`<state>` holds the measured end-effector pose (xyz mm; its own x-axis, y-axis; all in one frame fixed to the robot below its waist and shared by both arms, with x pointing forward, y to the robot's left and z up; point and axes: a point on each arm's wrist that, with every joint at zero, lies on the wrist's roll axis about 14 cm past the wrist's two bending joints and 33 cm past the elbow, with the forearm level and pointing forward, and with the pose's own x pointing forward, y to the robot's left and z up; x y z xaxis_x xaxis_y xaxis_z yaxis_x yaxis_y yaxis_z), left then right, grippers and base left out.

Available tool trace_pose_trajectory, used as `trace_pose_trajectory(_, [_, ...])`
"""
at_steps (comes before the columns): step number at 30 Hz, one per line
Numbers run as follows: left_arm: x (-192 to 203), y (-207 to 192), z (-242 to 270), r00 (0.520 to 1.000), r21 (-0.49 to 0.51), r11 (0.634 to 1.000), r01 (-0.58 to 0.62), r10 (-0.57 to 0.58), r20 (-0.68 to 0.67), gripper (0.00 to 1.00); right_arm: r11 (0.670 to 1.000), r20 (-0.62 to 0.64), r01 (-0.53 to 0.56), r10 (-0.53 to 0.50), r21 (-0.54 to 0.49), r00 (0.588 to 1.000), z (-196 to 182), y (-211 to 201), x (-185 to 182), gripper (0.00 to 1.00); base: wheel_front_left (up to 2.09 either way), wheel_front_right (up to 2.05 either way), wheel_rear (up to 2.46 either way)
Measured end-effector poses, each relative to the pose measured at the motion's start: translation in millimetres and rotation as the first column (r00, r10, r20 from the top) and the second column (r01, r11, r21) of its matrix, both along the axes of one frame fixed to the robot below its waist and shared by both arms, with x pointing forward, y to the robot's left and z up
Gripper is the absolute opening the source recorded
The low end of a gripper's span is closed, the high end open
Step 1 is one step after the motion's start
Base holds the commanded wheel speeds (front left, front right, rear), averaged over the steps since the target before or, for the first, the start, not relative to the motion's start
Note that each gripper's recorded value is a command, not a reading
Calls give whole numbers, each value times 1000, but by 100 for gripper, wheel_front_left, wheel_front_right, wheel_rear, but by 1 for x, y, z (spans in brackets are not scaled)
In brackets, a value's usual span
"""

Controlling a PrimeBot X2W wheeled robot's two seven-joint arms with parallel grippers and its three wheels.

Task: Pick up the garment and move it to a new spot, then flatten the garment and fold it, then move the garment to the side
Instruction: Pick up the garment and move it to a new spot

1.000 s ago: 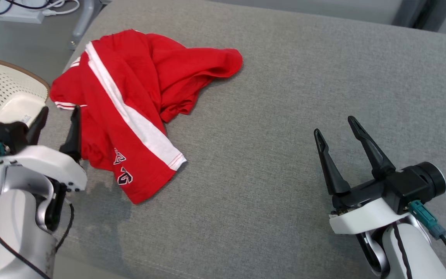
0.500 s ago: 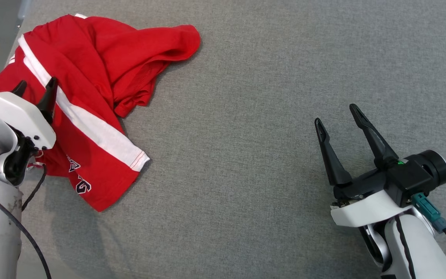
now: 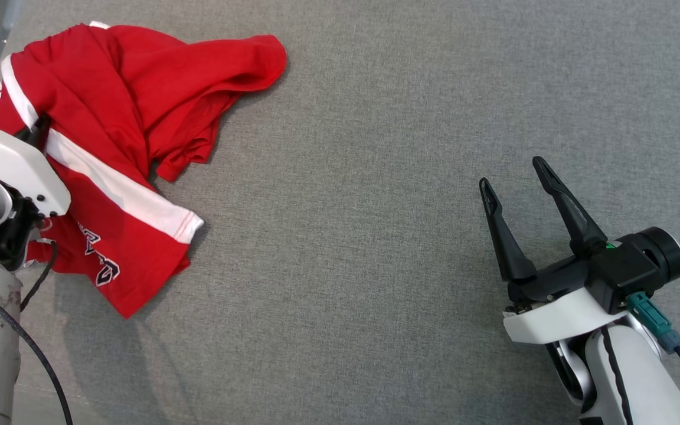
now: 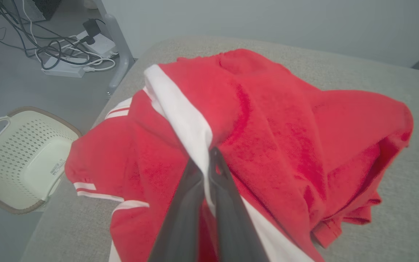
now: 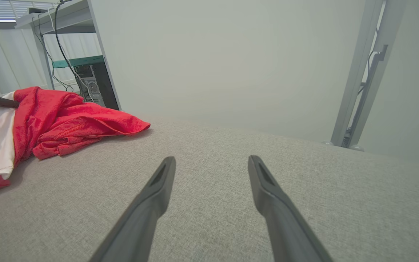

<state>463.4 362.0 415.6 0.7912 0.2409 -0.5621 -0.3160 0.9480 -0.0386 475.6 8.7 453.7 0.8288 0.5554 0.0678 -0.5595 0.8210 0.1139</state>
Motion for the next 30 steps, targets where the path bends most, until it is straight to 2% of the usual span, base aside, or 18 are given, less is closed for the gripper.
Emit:
trace_pose_trajectory(1, [0,0,0,1000,0,1000,0,0,0,0,1000,0,0,0,0,1000,0,0,0,100,0,0,0])
trace_pose_trajectory(6, [12,12,57,980,73,997,-19,4,197,0,1000,32,-8,8,15,999,18,5,-5,100,0,0,0])
trace_pose_trajectory(7, [12,12,57,980,73,997,-19,4,197,0,1000,32,-8,8,15,999,18,5,-5,100,0,0,0])
trace_pose_trajectory(9, [15,15,82,960,95,995,-32,4,280,0,1000,47,-12,11,19,999,27,7,-7,100,0,0,0])
trace_pose_trajectory(14, [20,13,156,870,162,986,-42,-44,492,0,999,78,-11,8,34,997,46,7,-14,100,0,0,0])
trace_pose_trajectory(15, [19,8,182,825,178,983,-41,-67,561,0,999,94,-5,2,35,996,54,5,-16,100,0,0,0])
trace_pose_trajectory(16, [19,8,182,825,178,983,-41,-67,561,0,999,94,-5,2,35,996,54,5,-16,100,0,0,0])
trace_pose_trajectory(17, [19,4,195,801,183,982,-40,-78,593,0,999,102,0,-4,37,995,58,3,-17,100,0,0,0])
trace_pose_trajectory(19, [21,-19,225,736,188,982,-4,-124,666,0,999,122,25,-30,41,992,68,-5,-19,100,0,0,0])
trace_pose_trajectory(21, [22,-28,230,724,186,982,18,-142,675,0,998,129,40,-45,42,991,71,-10,-19,100,0,0,0])
trace_pose_trajectory(25, [29,-82,227,713,170,973,155,-229,663,0,993,144,112,-118,48,983,81,-36,-19,100,0,0,0])
trace_pose_trajectory(30, [35,-159,214,690,148,927,344,-356,630,0,974,163,217,-226,67,960,93,-76,-18,100,0,0,0])
